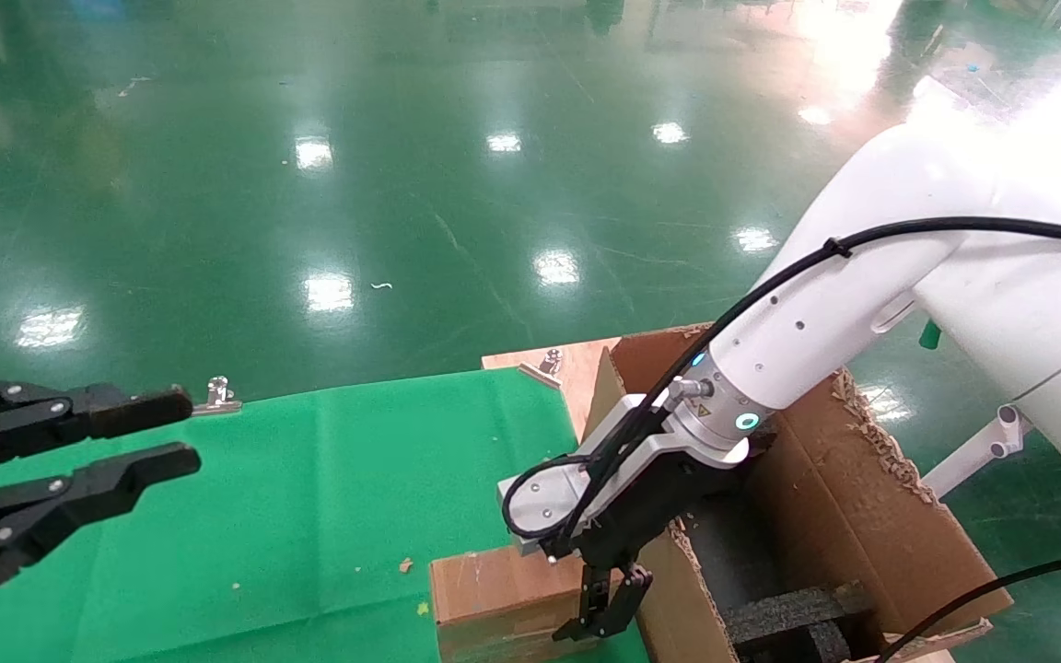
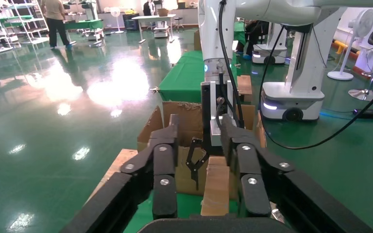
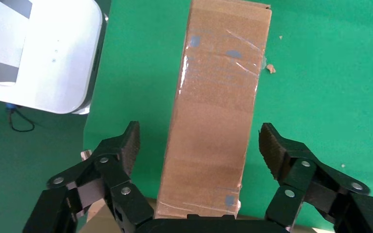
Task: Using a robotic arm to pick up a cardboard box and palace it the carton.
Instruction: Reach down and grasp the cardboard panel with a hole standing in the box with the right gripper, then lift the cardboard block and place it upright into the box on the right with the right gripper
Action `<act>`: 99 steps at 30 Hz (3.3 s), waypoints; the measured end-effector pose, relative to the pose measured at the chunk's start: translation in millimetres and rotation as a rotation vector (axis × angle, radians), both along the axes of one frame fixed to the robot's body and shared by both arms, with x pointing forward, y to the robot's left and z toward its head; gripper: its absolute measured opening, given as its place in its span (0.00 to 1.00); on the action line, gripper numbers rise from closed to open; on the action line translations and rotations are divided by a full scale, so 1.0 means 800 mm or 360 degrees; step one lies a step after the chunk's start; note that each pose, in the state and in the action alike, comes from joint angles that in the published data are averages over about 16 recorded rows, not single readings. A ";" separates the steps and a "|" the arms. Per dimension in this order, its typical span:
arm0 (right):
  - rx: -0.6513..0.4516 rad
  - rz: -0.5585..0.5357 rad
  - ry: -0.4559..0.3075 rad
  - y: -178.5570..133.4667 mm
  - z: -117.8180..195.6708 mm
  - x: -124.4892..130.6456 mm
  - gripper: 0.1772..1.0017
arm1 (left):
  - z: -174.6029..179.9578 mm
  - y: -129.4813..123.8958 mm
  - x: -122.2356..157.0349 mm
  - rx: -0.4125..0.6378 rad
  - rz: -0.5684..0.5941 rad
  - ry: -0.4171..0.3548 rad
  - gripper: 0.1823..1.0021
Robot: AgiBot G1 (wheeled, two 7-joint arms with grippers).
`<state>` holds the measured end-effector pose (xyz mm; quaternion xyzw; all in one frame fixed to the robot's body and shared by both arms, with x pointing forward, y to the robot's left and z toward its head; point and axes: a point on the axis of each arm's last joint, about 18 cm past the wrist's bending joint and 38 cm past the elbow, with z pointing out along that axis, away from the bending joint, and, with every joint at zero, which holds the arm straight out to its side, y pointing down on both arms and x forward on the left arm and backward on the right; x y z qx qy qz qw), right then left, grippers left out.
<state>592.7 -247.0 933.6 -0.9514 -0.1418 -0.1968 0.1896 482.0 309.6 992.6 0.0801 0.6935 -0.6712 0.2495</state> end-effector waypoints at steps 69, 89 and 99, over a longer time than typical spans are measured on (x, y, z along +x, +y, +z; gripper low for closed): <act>0.0116 -0.0163 -0.0628 -0.117 0.255 -0.068 0.17 | 0.000 0.000 0.000 0.0000 0.0000 0.0000 1.00; 0.0176 -0.0904 -0.0429 -0.283 0.195 -0.135 0.16 | 0.000 0.000 0.000 0.0000 0.0000 0.0000 1.00; 0.0596 -0.1354 -0.0263 -0.336 0.121 -0.135 0.16 | 0.000 0.000 0.000 0.0000 0.0000 0.0000 1.00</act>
